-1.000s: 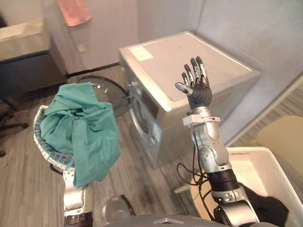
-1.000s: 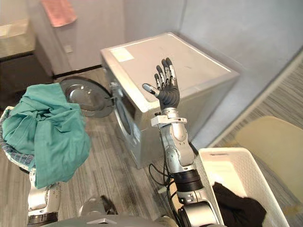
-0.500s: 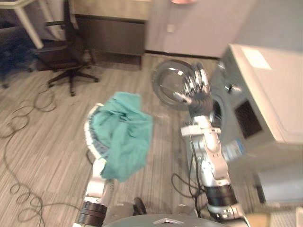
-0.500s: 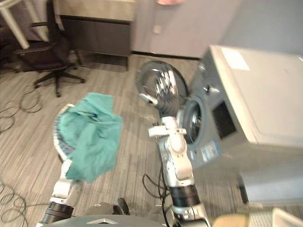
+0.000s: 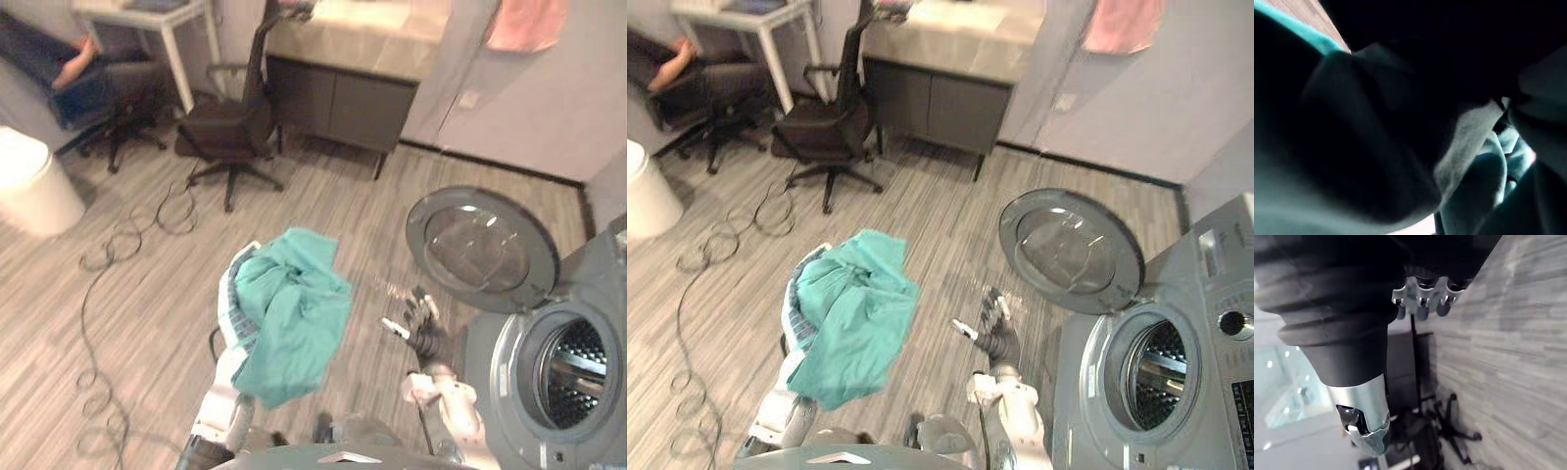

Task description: Pick up the laundry basket with both hands and put the clothes into the washing machine.

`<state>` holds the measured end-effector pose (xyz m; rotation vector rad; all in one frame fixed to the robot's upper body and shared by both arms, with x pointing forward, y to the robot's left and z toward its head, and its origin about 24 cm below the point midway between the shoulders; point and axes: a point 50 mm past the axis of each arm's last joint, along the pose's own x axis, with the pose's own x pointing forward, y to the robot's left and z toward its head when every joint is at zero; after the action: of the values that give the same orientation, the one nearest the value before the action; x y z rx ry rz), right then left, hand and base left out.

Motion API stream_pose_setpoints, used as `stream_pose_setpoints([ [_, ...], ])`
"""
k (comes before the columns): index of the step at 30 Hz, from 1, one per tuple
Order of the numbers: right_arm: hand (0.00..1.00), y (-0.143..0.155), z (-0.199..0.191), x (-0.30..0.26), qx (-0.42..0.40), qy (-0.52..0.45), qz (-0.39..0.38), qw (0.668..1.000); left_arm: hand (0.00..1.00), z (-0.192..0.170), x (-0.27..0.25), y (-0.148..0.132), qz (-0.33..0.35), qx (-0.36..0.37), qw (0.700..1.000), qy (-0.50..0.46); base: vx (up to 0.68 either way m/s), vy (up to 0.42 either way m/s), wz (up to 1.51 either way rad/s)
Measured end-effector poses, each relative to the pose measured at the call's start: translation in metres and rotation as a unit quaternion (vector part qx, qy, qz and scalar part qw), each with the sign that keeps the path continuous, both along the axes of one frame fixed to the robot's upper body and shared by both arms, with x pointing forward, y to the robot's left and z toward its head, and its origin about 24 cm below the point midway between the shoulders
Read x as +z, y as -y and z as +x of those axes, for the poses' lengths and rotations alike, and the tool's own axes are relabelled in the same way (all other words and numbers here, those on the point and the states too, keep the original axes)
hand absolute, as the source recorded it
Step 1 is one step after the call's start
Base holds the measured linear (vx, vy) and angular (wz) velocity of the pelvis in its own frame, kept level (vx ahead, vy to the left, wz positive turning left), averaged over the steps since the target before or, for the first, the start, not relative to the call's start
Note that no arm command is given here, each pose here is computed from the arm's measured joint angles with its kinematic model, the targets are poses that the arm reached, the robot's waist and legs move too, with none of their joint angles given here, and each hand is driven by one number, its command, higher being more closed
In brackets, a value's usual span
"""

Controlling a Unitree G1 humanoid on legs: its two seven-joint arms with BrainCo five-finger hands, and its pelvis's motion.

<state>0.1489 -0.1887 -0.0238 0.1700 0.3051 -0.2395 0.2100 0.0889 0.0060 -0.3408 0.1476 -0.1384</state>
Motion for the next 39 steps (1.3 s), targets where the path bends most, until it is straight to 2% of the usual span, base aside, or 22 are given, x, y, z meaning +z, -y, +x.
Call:
stream_pose_setpoints([
  [4, 0.00, 0.018, -0.035, -0.048, -0.044, -0.148, -0.035, 0.987, 1.00, -0.011, -0.007, -0.006, -0.001, 0.015, 1.000, -0.019, 0.38, 0.265, -1.36],
  [7, 0.00, 0.017, -0.061, -0.076, -0.030, -0.245, -0.058, 0.967, 1.00, -0.018, -0.008, -0.010, -0.013, 0.027, 0.999, -0.023, 0.33, 0.504, -1.36],
  [9, 0.00, 0.024, -0.063, -0.080, -0.029, -0.256, -0.068, 0.964, 1.00, -0.021, -0.006, -0.016, -0.013, 0.041, 0.999, -0.019, 0.25, 0.514, -1.59],
  [11, 0.00, 0.016, -0.065, -0.092, -0.021, -0.282, -0.054, 0.958, 1.00, -0.026, -0.009, -0.039, 0.004, 0.082, 0.996, -0.027, 0.33, 0.369, -1.61],
  [13, 0.00, 0.014, -0.071, -0.100, -0.030, -0.299, -0.039, 0.953, 1.00, -0.026, -0.008, -0.036, 0.001, 0.075, 0.997, -0.023, 0.27, 0.189, -1.36],
  [19, 0.00, 0.018, -0.047, -0.106, -0.033, -0.291, -0.017, 0.956, 1.00, -0.011, -0.008, -0.027, 0.000, 0.045, 0.999, -0.014, 0.14, 0.193, -1.82],
  [23, 0.00, 0.004, -0.012, -0.105, 0.009, -0.274, -0.016, 0.962, 1.00, 0.012, -0.007, -0.013, 0.013, 0.000, 1.000, -0.005, 0.08, 0.042, -1.48],
  [29, 0.00, 0.015, 0.020, -0.098, -0.012, -0.254, -0.018, 0.967, 1.00, 0.036, 0.000, 0.004, 0.018, -0.036, 0.999, 0.010, 0.08, 0.072, -0.62],
  [32, 0.00, 0.010, 0.004, -0.105, -0.020, -0.270, -0.004, 0.963, 1.00, 0.029, -0.009, 0.001, 0.026, -0.044, 0.999, -0.008, 0.06, -0.010, 0.27],
  [39, 0.00, 0.025, -0.010, -0.101, -0.026, -0.263, -0.028, 0.964, 1.00, 0.007, -0.030, 0.013, -0.010, -0.045, 0.997, -0.067, 0.21, -0.137, -0.22],
])
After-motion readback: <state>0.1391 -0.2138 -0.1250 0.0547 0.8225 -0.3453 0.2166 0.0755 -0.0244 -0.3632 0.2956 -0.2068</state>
